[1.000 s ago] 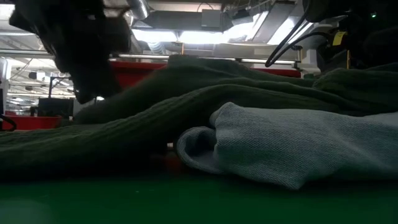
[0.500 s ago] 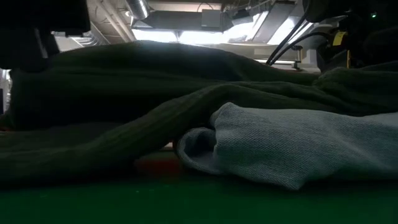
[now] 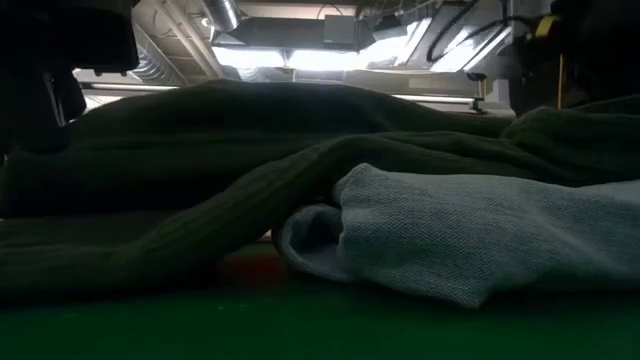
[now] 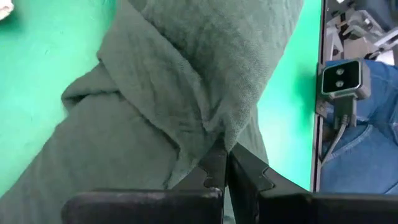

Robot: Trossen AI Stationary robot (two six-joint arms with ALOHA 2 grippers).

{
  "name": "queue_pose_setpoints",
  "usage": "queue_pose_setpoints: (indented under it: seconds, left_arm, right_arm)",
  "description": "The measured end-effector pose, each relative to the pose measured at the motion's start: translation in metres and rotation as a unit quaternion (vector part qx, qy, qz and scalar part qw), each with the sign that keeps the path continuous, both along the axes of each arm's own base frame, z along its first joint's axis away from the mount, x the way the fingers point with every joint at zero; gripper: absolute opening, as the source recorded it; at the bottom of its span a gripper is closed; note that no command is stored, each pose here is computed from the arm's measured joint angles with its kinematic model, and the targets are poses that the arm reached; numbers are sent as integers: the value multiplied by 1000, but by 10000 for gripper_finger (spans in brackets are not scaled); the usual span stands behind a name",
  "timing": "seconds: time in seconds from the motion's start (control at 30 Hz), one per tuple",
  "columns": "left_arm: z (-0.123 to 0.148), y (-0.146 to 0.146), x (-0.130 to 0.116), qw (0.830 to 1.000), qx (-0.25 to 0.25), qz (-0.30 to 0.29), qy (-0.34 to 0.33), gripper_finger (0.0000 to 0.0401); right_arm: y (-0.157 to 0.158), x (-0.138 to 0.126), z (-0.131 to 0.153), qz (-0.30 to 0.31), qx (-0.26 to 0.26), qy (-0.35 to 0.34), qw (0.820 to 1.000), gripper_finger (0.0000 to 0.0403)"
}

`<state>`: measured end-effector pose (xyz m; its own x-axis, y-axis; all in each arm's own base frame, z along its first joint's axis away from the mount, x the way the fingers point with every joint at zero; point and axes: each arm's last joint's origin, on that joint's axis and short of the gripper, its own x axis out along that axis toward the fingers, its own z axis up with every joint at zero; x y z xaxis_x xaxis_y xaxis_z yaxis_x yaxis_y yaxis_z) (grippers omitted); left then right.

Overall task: Fold laundry
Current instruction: Fold the green shirt

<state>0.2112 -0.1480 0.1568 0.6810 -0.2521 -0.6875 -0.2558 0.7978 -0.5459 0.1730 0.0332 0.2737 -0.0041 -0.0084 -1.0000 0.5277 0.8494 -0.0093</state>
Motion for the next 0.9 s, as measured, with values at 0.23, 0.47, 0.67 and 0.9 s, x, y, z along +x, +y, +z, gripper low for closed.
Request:
queue_pose_setpoints:
  seconds: [0.23, 0.47, 0.67, 0.9]
  left_arm:
    - [0, 0, 1, 1000, 4, 6, -6, 5]
    - [0, 0, 1, 1000, 6, 9, -7, 5]
    - [0, 0, 1, 1000, 6, 9, -7, 5]
    - [0, 0, 1, 1000, 8, 6, -8, 5]
  right_arm:
    - [-4, -15, 13, -99, -13, -27, 995, 179]
    - [-6, -16, 15, -122, -30, -52, 991, 179]
    - [-4, -6, 11, -107, -24, -55, 992, 179]
    - [-2, 0, 3, -96, -31, -21, 995, 179]
